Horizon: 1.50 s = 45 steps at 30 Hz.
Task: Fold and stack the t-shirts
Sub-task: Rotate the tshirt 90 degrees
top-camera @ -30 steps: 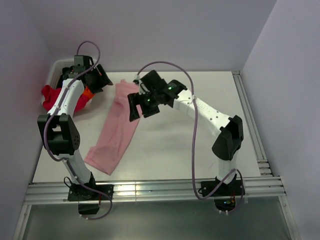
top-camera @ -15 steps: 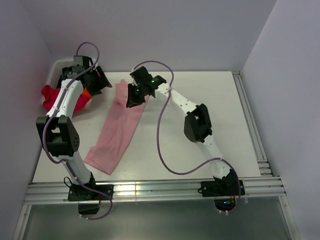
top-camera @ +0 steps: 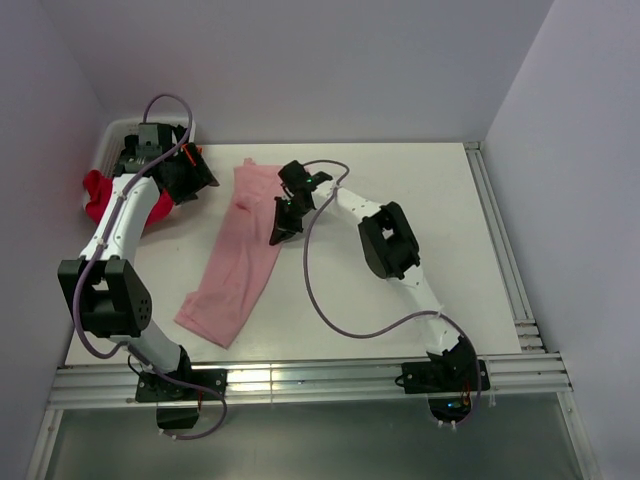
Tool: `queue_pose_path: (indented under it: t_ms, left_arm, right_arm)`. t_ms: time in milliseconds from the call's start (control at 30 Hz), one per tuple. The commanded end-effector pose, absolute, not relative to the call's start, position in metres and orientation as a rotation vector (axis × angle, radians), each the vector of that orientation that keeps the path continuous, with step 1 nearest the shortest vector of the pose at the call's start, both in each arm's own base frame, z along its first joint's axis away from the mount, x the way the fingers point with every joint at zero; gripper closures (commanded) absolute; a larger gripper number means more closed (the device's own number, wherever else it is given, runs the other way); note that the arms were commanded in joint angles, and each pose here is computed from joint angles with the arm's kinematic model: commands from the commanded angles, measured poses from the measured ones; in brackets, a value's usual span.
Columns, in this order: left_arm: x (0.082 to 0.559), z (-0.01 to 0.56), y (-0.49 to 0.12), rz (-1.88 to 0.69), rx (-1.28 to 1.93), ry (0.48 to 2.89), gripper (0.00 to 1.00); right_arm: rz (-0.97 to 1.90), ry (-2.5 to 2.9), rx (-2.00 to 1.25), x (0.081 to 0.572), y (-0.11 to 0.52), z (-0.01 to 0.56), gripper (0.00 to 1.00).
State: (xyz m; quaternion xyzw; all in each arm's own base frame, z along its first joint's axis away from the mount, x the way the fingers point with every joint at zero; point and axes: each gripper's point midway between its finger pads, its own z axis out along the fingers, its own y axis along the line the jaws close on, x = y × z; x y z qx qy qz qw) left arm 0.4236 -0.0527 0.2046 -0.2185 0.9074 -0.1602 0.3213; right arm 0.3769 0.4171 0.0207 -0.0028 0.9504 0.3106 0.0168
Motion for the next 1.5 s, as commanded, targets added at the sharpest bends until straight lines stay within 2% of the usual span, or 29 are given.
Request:
queue_pose_path:
  t_ms: [0, 67, 333, 467, 533, 633, 767, 900, 933, 1133, 1233, 1367, 1467]
  left_arm:
    - [0.417, 0.22, -0.046, -0.398, -0.594, 2.329, 0.3]
    - [0.415, 0.22, -0.045, -0.39, -0.601, 2.335, 0.3]
    - [0.416, 0.219, -0.044, -0.383, -0.625, 2.339, 0.3]
    - [0.418, 0.217, -0.045, -0.393, -0.628, 2.344, 0.3]
    - [0.419, 0.221, -0.047, -0.404, -0.629, 2.337, 0.3]
    - [0.418, 0.225, -0.048, -0.401, -0.623, 2.335, 0.3]
    - [0.417, 0.227, -0.048, -0.393, -0.627, 2.329, 0.3]
    - [0.417, 0.224, -0.053, -0.431, -0.649, 2.333, 0.3]
    - [0.417, 0.225, -0.054, -0.441, -0.651, 2.332, 0.3]
    - [0.412, 0.236, -0.053, -0.431, -0.67, 2.326, 0.3]
    - [0.403, 0.237, -0.049, -0.41, -0.685, 2.327, 0.3]
    - [0.391, 0.236, -0.045, -0.378, -0.703, 2.328, 0.3]
    - [0.383, 0.236, -0.04, -0.341, -0.714, 2.331, 0.3]
  right_arm:
    - [0.85, 2.95, 0.115, 0.407, 0.368, 0.023, 0.88]
    - [0.808, 2.924, 0.168, 0.431, 0.351, 0.032, 0.87]
    - [0.945, 2.773, 0.4, 0.497, 0.309, 0.06, 0.83]
    - [0.966, 2.758, 0.401, 0.504, 0.302, 0.064, 0.79]
    - [1.0, 2.744, 0.365, 0.503, 0.303, 0.071, 0.7]
    - [1.128, 2.704, 0.299, 0.492, 0.313, 0.103, 0.61]
    - [1.184, 2.627, 0.147, 0.462, 0.341, 0.162, 0.57]
    - [1.26, 2.604, 0.102, 0.452, 0.379, 0.173, 0.64]
    - [1.277, 2.609, 0.107, 0.452, 0.387, 0.171, 0.7]
    - [1.309, 2.691, 0.156, 0.444, 0.421, 0.127, 0.85]
    - [1.178, 2.755, 0.165, 0.442, 0.418, 0.095, 0.9]
    - [0.902, 2.834, 0.214, 0.452, 0.388, 0.049, 0.92]
    - [0.799, 2.829, 0.263, 0.467, 0.359, 0.04, 0.94]
